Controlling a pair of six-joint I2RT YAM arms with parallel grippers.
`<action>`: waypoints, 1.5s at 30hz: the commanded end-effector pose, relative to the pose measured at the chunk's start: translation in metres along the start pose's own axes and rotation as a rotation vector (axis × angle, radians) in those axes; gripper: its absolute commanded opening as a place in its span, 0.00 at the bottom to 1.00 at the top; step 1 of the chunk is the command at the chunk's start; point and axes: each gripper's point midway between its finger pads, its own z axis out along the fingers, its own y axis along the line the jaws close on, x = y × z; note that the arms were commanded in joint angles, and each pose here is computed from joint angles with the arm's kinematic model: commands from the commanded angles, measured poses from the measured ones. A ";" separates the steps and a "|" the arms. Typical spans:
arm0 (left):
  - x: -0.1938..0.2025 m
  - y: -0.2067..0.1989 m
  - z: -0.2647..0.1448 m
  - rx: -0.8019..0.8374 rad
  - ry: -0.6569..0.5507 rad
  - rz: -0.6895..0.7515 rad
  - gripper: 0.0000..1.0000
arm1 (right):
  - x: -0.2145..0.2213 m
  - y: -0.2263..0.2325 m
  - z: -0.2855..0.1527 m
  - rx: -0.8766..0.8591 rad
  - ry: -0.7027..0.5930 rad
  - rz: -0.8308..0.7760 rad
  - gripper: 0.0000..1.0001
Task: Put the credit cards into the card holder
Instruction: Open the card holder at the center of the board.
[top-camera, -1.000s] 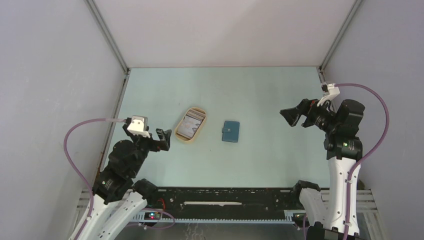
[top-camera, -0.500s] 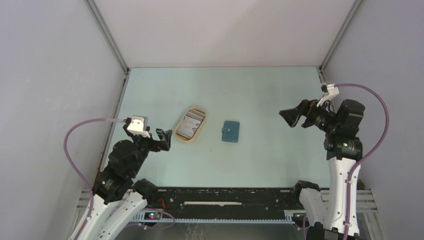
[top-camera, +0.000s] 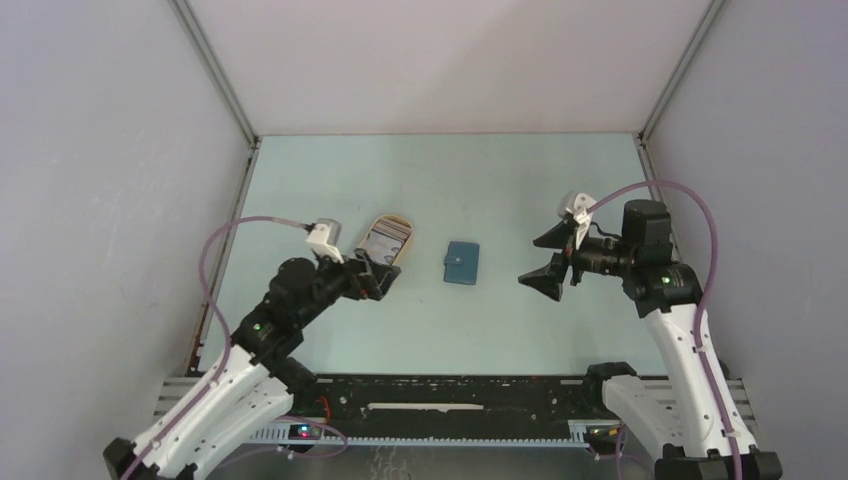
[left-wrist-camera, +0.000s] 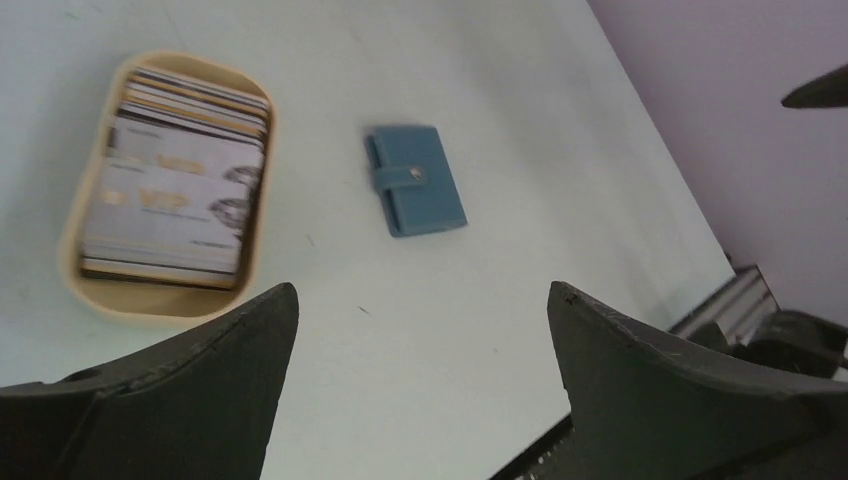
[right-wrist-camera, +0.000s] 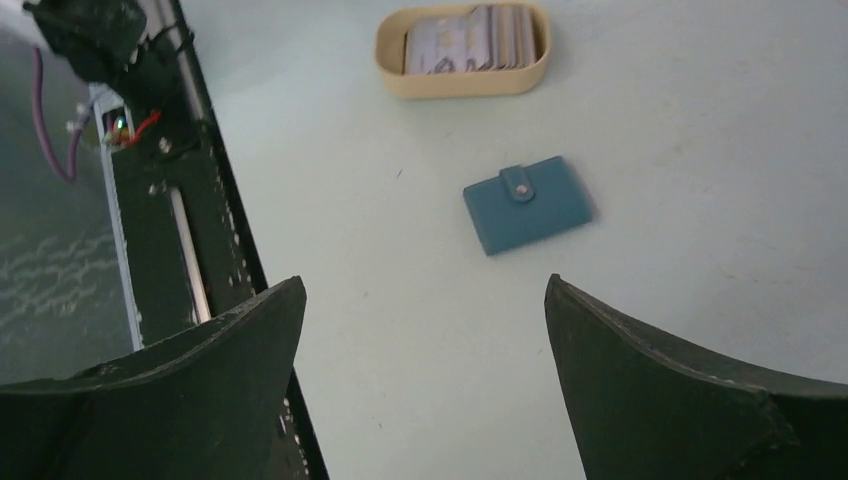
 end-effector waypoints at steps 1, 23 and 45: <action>-0.003 -0.034 0.019 0.124 -0.036 -0.003 1.00 | 0.024 0.013 0.007 -0.111 0.036 -0.081 1.00; 0.008 -0.035 0.078 0.198 -0.076 0.485 1.00 | 0.059 0.017 0.020 -0.158 0.115 -0.111 1.00; 0.034 -0.033 0.115 0.305 0.208 0.909 0.99 | 0.068 0.027 0.020 -0.199 0.141 -0.209 1.00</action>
